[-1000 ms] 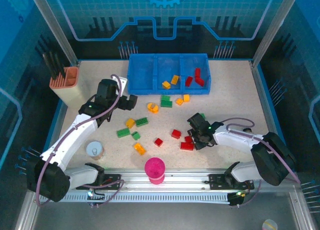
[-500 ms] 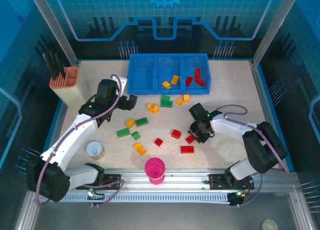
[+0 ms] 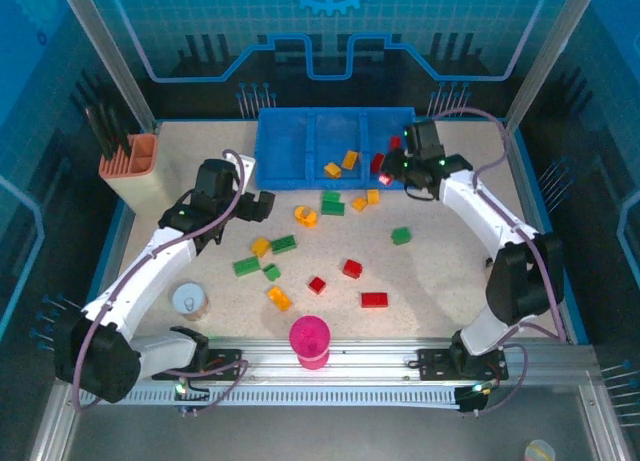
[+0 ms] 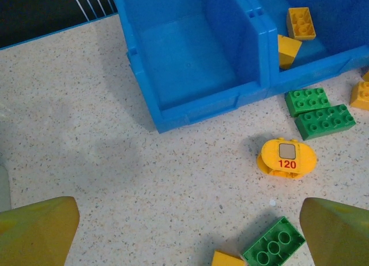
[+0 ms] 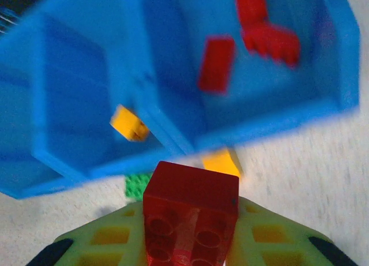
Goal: Sort the legos into containers by color
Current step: Place the lego in the container.
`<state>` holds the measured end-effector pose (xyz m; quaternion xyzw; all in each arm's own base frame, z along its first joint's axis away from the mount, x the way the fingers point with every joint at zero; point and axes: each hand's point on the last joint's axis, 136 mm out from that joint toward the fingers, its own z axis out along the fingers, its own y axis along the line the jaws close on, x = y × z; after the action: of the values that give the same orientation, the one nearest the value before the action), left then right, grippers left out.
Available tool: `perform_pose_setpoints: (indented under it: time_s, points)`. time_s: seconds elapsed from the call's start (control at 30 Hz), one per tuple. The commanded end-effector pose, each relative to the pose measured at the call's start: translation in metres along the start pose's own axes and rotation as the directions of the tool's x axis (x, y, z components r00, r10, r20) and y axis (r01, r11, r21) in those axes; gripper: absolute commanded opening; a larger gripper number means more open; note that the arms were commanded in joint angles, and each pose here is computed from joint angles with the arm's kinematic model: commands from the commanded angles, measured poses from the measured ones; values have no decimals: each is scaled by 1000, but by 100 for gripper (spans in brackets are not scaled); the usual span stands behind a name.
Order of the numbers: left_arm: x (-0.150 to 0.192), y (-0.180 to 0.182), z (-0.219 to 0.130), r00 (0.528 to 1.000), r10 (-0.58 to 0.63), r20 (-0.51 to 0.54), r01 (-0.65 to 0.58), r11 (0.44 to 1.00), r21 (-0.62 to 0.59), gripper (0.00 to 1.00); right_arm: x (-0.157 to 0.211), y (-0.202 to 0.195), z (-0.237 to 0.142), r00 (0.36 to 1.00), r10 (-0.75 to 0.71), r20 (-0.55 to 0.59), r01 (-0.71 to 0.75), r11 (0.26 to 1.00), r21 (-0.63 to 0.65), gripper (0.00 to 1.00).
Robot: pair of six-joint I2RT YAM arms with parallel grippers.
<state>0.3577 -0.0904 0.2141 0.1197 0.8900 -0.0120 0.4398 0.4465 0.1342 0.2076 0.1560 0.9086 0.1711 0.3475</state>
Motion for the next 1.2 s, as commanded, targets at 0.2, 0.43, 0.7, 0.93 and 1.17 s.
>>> perform_pose_setpoints:
  time_s: [0.2, 0.43, 0.7, 0.93, 1.17]
  points:
    - [6, -1, 3, 999, 33, -35, -33, 999, 0, 99, -73, 11, 57, 925, -365, 102, 357, 930, 89, 25]
    - [7, 0, 7, 998, 46, -52, -46, 999, -8, 99, -89, 5, 133, 908, -401, 122, 389, 914, 112, 25]
    - [13, 2, 6, 996, 63, -62, -64, 998, -16, 99, -87, -18, 191, 916, -396, 68, 383, 912, 145, 26]
    - [15, 1, 13, 994, 70, -88, -72, 997, -12, 99, -94, -25, 192, 922, -379, 73, 366, 919, 149, 37]
    - [6, -2, 8, 996, 74, -57, -74, 997, 6, 99, -112, -8, 150, 913, -387, 130, 376, 921, 100, 59]
